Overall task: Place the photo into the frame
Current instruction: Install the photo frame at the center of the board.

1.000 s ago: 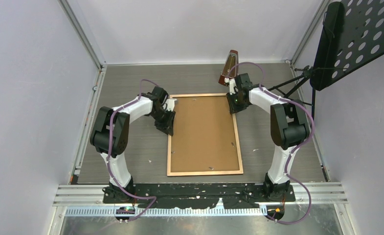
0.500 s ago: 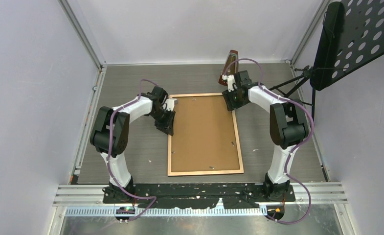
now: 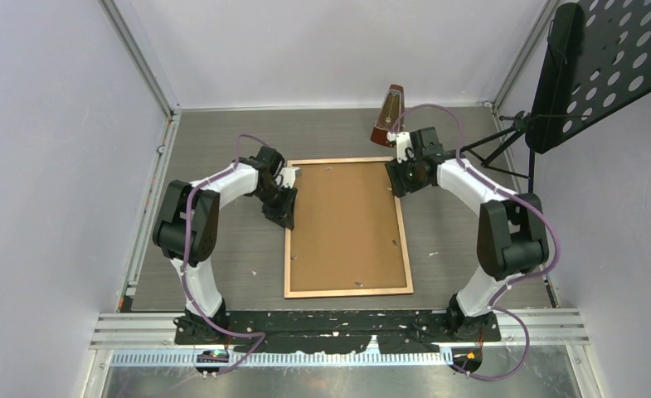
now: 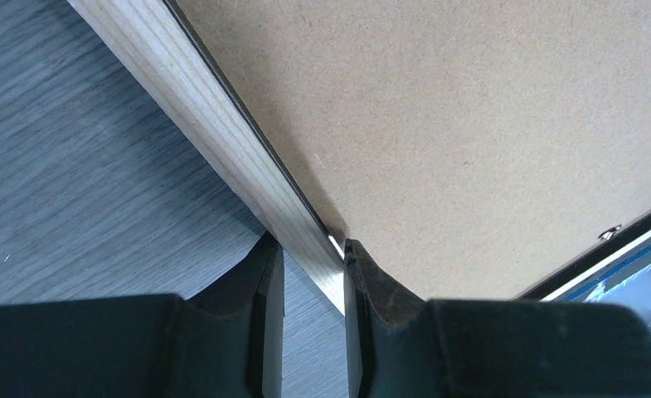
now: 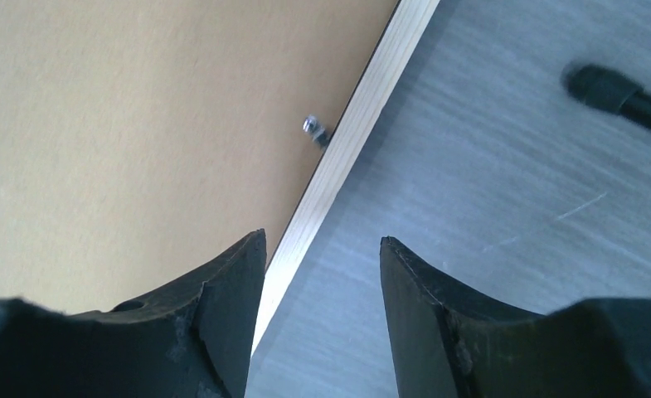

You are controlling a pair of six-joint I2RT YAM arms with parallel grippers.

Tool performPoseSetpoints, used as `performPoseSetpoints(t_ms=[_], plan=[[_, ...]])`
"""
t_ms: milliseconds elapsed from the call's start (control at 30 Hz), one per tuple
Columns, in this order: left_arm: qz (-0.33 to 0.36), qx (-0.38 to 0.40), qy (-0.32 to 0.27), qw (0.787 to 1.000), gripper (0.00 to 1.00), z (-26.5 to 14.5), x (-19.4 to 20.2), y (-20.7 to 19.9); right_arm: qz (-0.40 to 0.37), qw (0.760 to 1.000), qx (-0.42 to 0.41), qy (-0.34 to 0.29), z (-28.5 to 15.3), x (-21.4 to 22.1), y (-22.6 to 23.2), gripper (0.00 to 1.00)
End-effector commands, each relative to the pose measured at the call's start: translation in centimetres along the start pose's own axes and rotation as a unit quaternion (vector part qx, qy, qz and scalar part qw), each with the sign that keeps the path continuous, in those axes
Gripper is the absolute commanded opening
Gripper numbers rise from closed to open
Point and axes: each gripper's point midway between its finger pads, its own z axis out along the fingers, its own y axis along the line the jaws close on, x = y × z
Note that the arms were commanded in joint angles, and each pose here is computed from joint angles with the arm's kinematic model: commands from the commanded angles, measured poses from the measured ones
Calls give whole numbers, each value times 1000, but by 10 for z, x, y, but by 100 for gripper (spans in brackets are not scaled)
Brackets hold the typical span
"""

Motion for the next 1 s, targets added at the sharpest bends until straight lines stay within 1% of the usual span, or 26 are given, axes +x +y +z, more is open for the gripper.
performPoseSetpoints(t_ms=[0, 167, 367, 633, 967], plan=[[16, 25, 4, 1000, 0, 5, 2, -7, -24, 999, -28, -11, -28, 13, 14, 60], [16, 31, 2, 999, 0, 4, 1, -7, -49, 997, -60, 10, -41, 54, 31, 65], [18, 38, 4, 999, 0, 6, 1, -9, -84, 992, -92, 30, -45, 84, 50, 69], [20, 35, 1, 999, 0, 5, 0, -7, -106, 984, -126, 66, -35, 105, 73, 74], [15, 35, 4, 999, 0, 6, 1, -5, -139, 979, -121, 91, -30, 116, 81, 74]])
